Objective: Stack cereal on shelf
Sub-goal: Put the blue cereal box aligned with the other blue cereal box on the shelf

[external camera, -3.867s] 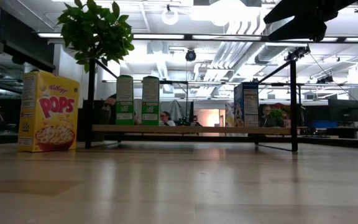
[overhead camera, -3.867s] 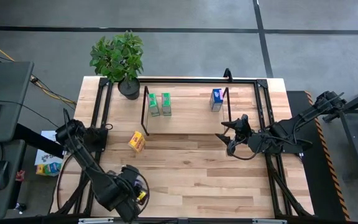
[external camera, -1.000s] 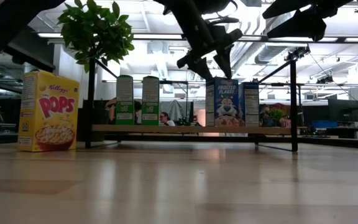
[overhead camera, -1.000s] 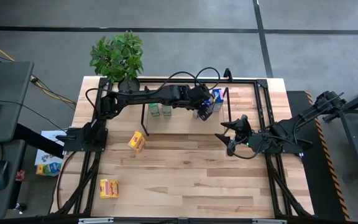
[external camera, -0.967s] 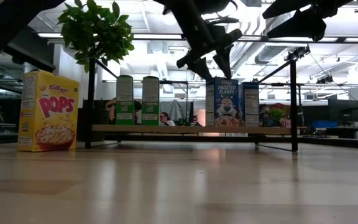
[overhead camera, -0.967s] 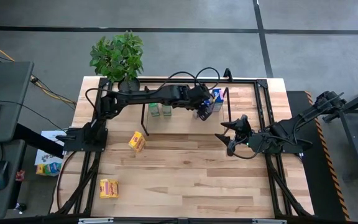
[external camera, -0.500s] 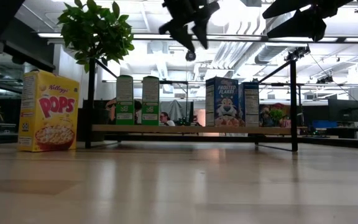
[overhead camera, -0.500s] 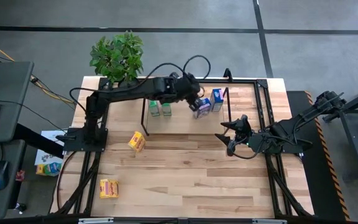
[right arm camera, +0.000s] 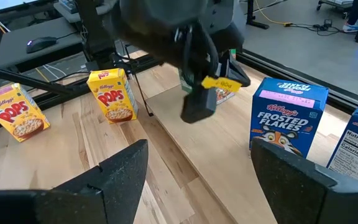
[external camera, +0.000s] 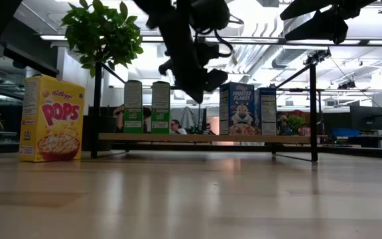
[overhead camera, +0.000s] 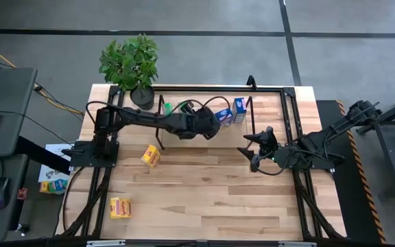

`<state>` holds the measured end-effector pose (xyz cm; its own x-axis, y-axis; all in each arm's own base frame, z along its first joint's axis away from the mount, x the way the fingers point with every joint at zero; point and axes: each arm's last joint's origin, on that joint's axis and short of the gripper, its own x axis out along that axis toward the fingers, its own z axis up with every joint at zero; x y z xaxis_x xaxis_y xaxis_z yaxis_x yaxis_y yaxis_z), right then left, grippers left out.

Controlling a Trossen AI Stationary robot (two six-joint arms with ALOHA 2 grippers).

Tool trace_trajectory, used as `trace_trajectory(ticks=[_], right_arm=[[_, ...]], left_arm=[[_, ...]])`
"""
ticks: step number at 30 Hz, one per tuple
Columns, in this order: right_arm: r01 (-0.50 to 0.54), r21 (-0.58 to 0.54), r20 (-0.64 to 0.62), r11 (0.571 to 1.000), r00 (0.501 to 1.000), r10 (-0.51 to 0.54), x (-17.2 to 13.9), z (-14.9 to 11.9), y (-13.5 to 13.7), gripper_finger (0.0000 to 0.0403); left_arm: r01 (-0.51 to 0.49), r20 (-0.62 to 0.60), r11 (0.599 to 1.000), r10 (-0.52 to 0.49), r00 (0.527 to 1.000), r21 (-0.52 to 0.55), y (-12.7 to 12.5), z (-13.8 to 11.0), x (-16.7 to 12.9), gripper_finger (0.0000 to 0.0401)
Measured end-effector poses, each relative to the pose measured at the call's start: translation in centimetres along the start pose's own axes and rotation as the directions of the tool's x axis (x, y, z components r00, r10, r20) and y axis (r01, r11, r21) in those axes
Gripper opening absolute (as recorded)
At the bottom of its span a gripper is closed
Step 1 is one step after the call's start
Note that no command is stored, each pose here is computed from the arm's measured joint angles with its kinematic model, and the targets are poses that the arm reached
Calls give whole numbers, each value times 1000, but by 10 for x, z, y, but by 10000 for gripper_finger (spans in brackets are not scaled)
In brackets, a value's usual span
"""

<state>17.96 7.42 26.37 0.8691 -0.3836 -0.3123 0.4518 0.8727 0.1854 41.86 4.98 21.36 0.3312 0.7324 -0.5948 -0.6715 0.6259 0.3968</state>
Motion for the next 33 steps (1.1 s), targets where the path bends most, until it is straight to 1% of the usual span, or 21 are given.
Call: trace_trajectory(ticks=[3, 7, 9, 11, 15, 17, 19, 25, 30, 33], right_arm=[[6, 0, 4, 1000, 1000, -6, 0, 0, 0, 277], [6, 1, 4, 1000, 1000, -6, 0, 0, 0, 277], [5, 1, 3, 1000, 1000, -5, 0, 0, 0, 277], [3, 1, 2, 1000, 1000, -3, 0, 0, 0, 277], [2, 10, 2, 1000, 1000, -2, 0, 0, 0, 277], [2, 16, 1, 1000, 1000, -2, 0, 0, 0, 277], [2, 17, 1, 1000, 1000, -2, 0, 0, 0, 277], [0, 17, 0, 1000, 1000, 0, 0, 0, 0, 277], [0, 10, 0, 1000, 1000, 0, 0, 0, 0, 277], [0, 9, 0, 1000, 1000, 0, 0, 0, 0, 277]], left_arm=[[-28, 75, 999, 31, 997, -38, -6, -8, 7, 2], [23, 179, 998, -13, 984, -55, -13, -12, 14, 1], [27, 199, 998, -17, 980, -49, -13, -17, 18, 1], [29, 213, 998, -16, 977, -56, -11, -19, 22, 0], [70, 224, 996, -57, 973, -51, -7, -22, 31, 0], [84, 234, 995, -67, 970, -62, -6, -22, 34, 0], [97, 244, 994, -82, 966, -48, -5, -20, 35, 0], [168, 266, 986, -168, 949, 25, -12, -19, 29, 0], [208, 268, 976, -216, 939, 55, -18, -21, 23, 0], [214, 269, 974, -227, 936, 77, -20, -21, 18, 0]])
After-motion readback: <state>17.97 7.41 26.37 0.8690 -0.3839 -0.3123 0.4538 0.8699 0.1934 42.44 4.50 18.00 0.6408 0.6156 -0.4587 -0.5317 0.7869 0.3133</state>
